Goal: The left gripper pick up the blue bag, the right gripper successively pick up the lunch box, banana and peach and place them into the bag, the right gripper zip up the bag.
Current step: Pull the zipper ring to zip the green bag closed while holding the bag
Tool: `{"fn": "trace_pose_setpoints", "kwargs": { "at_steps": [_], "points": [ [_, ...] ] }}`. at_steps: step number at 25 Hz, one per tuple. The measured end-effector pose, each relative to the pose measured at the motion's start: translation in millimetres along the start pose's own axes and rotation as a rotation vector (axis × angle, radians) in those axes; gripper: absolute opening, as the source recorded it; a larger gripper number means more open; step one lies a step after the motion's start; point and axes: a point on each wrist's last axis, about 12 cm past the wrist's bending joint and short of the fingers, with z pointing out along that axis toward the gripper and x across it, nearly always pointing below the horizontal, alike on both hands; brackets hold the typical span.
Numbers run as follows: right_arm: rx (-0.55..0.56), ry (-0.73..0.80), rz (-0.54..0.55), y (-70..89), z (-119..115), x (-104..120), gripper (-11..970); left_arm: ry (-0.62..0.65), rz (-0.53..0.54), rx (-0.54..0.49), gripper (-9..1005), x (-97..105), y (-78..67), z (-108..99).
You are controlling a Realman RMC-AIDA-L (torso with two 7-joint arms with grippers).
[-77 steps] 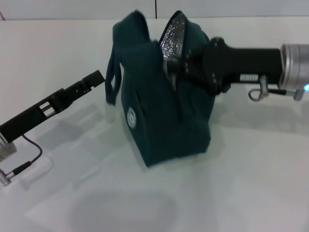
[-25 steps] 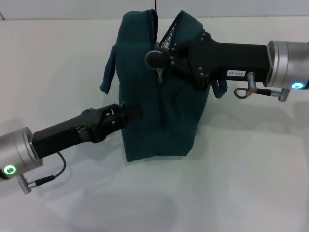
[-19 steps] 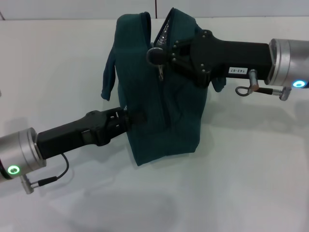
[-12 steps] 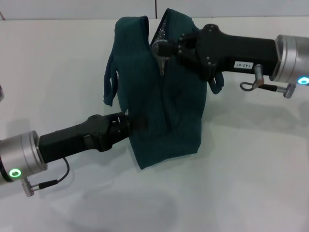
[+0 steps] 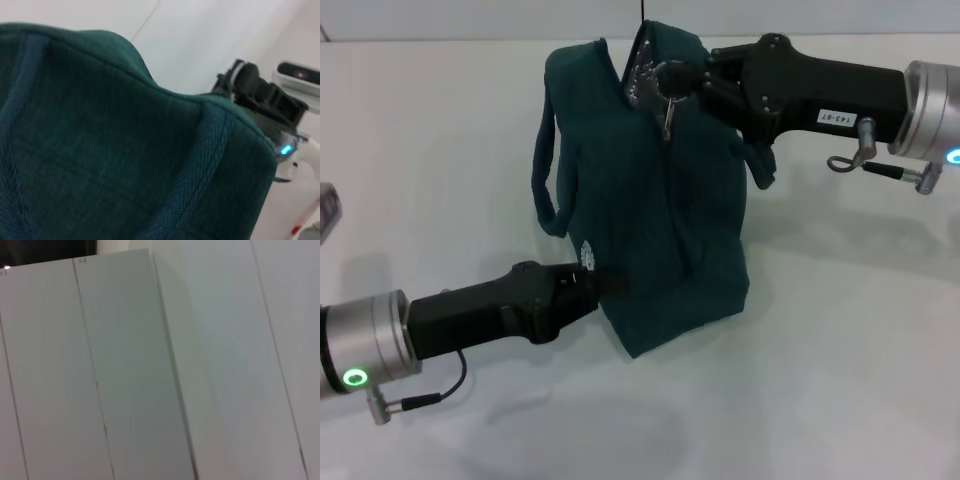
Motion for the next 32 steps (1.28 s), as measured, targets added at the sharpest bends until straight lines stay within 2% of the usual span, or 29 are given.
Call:
{"fn": "trace_pose_setpoints", "kwargs": {
  "at_steps": [4, 15, 23, 29, 32],
  "points": [
    [0.006, -0.002, 0.003, -1.3, 0.3, 0.7, 7, 0.018, 0.008, 0.016, 91, 2.6, -2.1, 0.6],
    [-0.002, -0.006, 0.005, 0.3, -0.9, 1.5, 8, -0.009, 0.005, 0.0, 69, 1.6, -1.5, -5.4],
    [-0.038, 0.007, 0.007, 4.8, 4.1, 3.8, 8, -0.097, 0.0, -0.027, 67, -3.7, -0.8, -12.5],
    [-0.05, 0.006, 0.011, 7.1, 4.4, 5.0, 7, -0.16, -0.005, -0.027, 262, -11.4, -0.6, -13.9],
    [-0.052, 0.007, 0.013, 7.7, 3.8, 5.8, 7, -0.191, -0.022, -0.025, 407, -14.6, -0.8, -14.7]
  ]
}}
